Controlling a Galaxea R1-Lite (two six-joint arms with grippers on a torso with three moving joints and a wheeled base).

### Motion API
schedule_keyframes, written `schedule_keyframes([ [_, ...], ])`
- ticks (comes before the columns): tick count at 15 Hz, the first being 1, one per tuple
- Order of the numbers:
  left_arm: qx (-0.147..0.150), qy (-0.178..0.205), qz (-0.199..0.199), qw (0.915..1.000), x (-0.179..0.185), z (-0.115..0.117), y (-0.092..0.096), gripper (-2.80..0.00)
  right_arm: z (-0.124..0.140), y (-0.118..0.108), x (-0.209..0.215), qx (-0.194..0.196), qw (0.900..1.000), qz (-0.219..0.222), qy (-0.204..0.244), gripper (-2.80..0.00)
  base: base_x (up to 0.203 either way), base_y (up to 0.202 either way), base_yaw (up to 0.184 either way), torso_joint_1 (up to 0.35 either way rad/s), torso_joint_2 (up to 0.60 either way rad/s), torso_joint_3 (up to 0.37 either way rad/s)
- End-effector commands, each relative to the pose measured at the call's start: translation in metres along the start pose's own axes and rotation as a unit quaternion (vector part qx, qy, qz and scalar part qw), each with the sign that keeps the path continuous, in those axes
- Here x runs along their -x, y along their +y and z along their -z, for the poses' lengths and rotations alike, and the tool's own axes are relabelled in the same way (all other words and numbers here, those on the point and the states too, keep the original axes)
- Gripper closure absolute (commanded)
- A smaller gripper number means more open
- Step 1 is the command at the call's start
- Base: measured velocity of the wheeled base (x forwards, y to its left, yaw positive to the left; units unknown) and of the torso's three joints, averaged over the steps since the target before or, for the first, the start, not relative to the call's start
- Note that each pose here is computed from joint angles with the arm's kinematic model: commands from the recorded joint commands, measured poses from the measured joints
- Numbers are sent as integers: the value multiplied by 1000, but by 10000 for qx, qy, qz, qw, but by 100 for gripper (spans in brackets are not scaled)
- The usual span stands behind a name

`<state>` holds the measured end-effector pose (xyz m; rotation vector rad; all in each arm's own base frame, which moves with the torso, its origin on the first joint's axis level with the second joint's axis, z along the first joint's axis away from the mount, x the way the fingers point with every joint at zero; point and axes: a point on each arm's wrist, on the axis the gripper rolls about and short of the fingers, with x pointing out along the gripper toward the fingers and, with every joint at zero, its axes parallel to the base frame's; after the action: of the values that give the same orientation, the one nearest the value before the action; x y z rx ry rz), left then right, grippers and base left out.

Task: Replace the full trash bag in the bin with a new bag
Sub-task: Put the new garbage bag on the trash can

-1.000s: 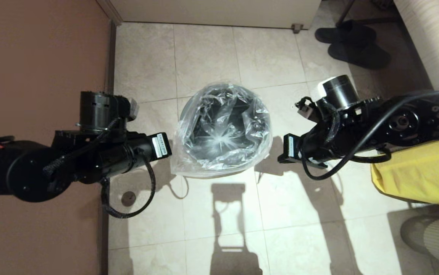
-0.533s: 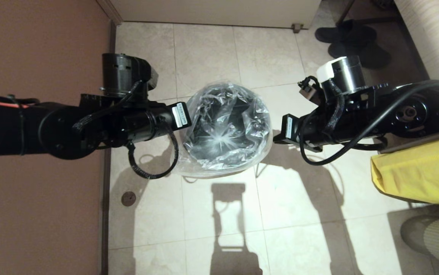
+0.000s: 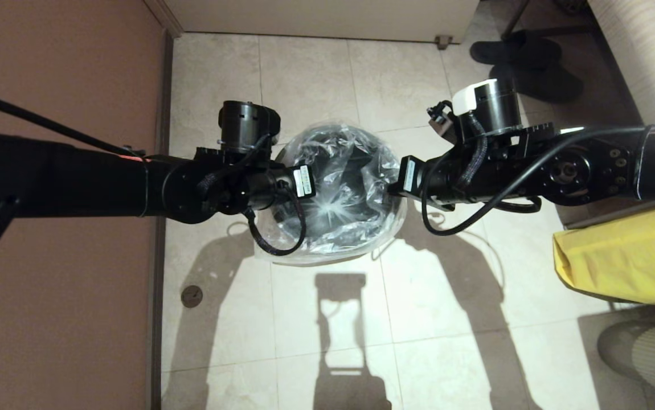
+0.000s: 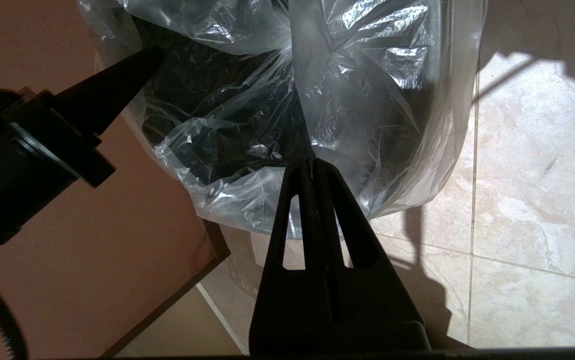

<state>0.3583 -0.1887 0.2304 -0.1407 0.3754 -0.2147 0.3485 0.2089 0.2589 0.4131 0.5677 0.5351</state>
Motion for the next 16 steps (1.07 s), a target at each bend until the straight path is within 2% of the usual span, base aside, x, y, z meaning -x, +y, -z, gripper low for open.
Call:
schedule_keyframes([
  [1,-60,54,-98,9999,-18,8,2,0,2,0,-6,-13,10000,4,28,0,0,0,0,0,0,0],
  [3,-12,-311,-164,9994,-15,-6,8,0,0,-1,-3,-12,10000,14,6,0,0,0,0,0,0,0],
  [5,31,-487,-163,9987,-5,-17,9,0,1,-1,-4,-21,10000,28,27,0,0,0,0,0,0,0],
  [10,109,-694,-286,9971,6,-29,18,0,3,-2,-6,-22,10000,43,54,0,0,0,0,0,0,0],
  [16,129,-660,-474,9966,-2,-29,33,0,3,-2,-6,-23,10000,48,60,0,0,0,0,0,0,0],
])
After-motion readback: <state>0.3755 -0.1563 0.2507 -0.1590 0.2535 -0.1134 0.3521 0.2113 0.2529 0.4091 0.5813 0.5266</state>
